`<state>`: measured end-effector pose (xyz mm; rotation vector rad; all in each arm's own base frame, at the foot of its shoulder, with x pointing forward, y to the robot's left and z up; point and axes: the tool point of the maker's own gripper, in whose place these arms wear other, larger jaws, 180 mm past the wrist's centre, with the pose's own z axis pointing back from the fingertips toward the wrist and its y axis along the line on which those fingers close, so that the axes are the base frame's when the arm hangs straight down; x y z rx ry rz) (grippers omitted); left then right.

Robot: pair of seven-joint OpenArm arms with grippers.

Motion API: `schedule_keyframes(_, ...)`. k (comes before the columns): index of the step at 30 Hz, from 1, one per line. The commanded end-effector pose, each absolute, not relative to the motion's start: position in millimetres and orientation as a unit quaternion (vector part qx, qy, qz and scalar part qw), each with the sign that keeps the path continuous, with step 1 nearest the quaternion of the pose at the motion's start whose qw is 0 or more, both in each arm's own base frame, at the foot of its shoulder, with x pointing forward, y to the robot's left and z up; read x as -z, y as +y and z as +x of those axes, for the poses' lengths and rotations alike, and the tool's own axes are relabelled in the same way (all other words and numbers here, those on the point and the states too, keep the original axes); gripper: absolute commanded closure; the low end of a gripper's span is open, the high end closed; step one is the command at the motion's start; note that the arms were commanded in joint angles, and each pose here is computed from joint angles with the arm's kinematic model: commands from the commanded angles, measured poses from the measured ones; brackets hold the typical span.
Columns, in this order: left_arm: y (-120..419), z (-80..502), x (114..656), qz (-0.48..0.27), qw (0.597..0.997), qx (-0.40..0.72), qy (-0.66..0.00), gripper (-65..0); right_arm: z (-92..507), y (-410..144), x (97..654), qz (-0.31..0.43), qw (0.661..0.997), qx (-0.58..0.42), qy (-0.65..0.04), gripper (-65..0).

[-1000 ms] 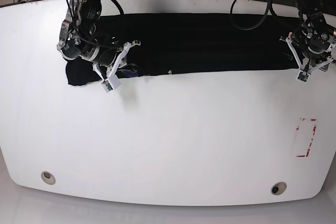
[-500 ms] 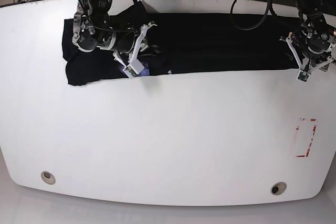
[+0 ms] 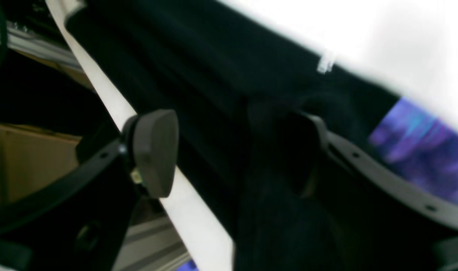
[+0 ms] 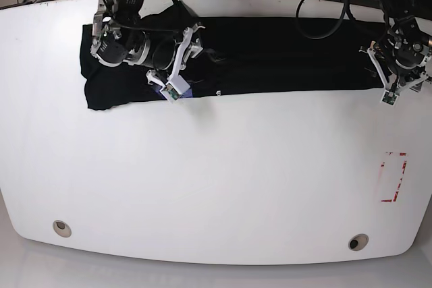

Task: Layout the t-shirt on the table in an organized manner, then fold the t-shirt properly
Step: 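Drag the right gripper along the strip toward the left gripper, then pinch both ends of the folded strip with both grippers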

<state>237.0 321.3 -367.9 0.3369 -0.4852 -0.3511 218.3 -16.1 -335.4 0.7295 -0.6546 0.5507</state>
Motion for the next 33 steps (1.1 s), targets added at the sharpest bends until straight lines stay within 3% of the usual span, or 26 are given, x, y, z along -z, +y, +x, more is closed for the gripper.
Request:
schedule_keyframes(1,325,245,357,0.176,0.935,0.173,-0.255,-39.7,223,-28,330,0.336,0.846,-0.259,-0.323,-38.7)
schedule_keyframes(6,315,243,363,0.162,0.938,0.165,-0.258,-39.7,231,-65,334,0.297,0.864,-0.234,-0.331,-32.3)
schedule_keyframes(11,310,230,358,0.162,0.939,0.14,-0.269,-38.1,234,-99,336,0.259,0.88,-0.22,-0.333,-17.4)
schedule_keyframes(16,296,223,355,0.153,0.937,0.126,-0.287,-29.3,233,-131,341,0.226,0.894,-0.207,-0.327,-2.4)
schedule_keyframes(21,295,204,367,0.145,0.943,0.119,-0.273,-23.9,233,-150,354,0.208,0.903,-0.194,-0.321,-3.3)
schedule_keyframes(33,293,187,401,0.109,0.956,0.11,-0.25,-23.9,229,-191,423,0.164,0.936,-0.132,-0.281,-4.0)
